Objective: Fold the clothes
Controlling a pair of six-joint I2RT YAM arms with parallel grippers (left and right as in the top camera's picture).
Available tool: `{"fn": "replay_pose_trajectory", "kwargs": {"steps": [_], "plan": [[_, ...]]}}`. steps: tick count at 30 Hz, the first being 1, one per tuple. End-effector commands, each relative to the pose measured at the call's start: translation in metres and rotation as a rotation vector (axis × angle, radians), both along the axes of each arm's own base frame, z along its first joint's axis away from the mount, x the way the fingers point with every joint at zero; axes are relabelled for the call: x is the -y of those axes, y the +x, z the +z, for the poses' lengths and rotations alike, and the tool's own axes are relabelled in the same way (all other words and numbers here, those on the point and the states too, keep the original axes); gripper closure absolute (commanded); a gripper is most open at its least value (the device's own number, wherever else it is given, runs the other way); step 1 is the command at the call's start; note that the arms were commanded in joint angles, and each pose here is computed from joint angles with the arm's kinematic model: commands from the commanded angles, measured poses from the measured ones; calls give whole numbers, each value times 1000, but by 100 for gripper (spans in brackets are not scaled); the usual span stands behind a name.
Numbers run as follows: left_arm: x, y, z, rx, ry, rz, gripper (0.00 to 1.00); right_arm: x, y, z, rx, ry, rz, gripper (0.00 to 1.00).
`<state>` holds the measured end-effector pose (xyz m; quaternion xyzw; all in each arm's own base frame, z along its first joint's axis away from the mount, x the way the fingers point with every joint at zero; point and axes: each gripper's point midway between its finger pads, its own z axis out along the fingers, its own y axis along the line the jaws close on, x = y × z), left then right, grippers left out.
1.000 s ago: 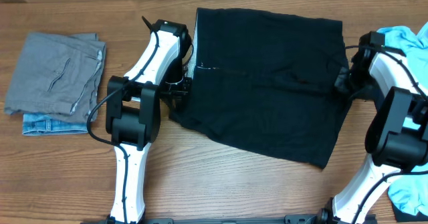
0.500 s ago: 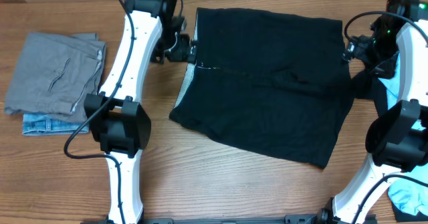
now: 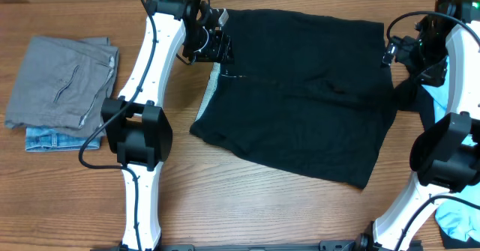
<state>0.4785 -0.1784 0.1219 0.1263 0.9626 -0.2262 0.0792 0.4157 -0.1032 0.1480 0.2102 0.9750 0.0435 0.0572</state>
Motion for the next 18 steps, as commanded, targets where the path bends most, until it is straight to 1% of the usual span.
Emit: {"fn": "replay_pose_trajectory", "kwargs": {"steps": [1, 5, 8, 11, 18], "plan": [[-2, 2, -27, -51, -15, -5, 37, 2, 8, 8, 44, -3, -3, 0], [-4, 2, -51, -116, -9, 37, 37, 3, 8, 8, 45, -3, -3, 0], [-5, 3, -64, -143, -11, 49, 40, 3, 8, 8, 46, -4, -3, 0], [-6, 6, -70, -140, -14, 52, 43, 3, 8, 8, 46, -3, -3, 0], [3, 10, -90, -168, -62, 57, 42, 3, 8, 8, 46, -3, -3, 0]]}}
